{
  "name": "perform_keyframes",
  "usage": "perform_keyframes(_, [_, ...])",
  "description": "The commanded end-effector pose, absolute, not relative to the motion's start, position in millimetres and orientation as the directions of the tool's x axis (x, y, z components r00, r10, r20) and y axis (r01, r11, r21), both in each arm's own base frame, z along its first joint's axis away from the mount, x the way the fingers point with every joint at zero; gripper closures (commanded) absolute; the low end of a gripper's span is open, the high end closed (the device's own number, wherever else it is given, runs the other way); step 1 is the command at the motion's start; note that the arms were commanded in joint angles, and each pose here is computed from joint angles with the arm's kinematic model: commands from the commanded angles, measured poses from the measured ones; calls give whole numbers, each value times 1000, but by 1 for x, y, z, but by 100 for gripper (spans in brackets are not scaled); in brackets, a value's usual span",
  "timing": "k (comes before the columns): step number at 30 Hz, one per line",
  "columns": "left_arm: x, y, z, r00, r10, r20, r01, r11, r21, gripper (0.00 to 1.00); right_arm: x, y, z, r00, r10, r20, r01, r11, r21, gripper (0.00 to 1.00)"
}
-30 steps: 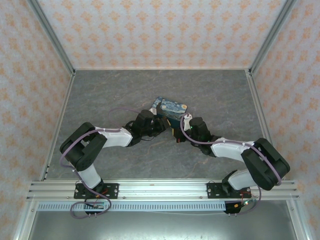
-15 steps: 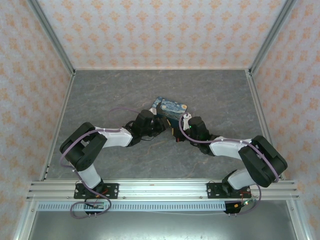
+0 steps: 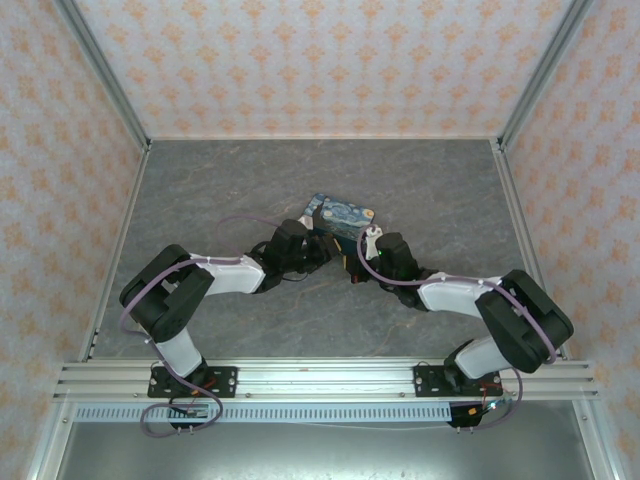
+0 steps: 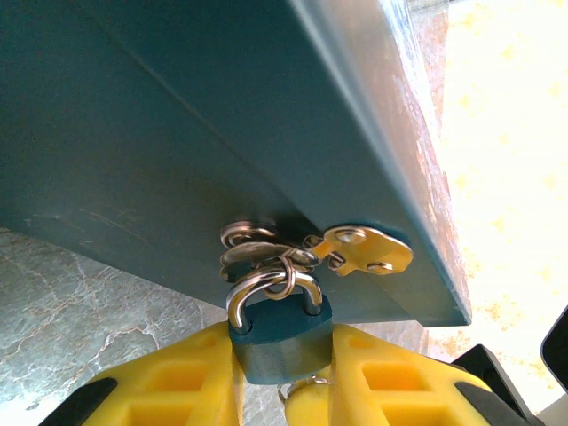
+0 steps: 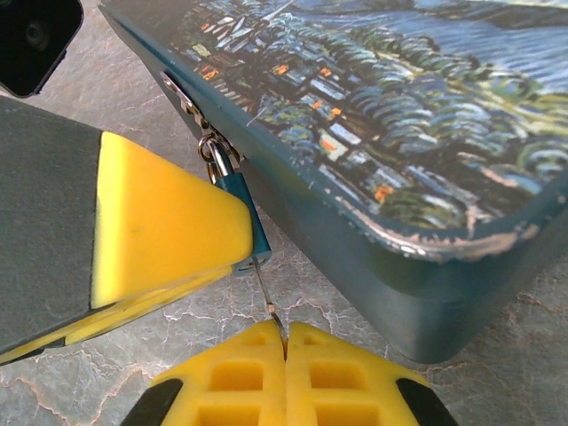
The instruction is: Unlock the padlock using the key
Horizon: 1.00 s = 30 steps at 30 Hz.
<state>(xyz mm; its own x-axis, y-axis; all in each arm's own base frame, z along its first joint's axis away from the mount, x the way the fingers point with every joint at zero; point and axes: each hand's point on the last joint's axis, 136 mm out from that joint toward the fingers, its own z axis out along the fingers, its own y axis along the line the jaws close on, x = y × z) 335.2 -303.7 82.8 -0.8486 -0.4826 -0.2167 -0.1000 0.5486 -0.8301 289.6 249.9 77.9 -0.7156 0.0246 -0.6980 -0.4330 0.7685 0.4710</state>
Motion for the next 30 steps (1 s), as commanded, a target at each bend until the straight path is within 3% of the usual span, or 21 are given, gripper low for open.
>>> perform_keyframes(1, [338,-308,104,-834,-499,-237,-69,520,-851,74,301,260,96,-677,53,-734,-457,752,476,100])
perform_keyframes(30, [337,-310,101,-834,-505,-222,-85,516,-852,74,307,275,141,-610,162,-776,-521,656,546,100])
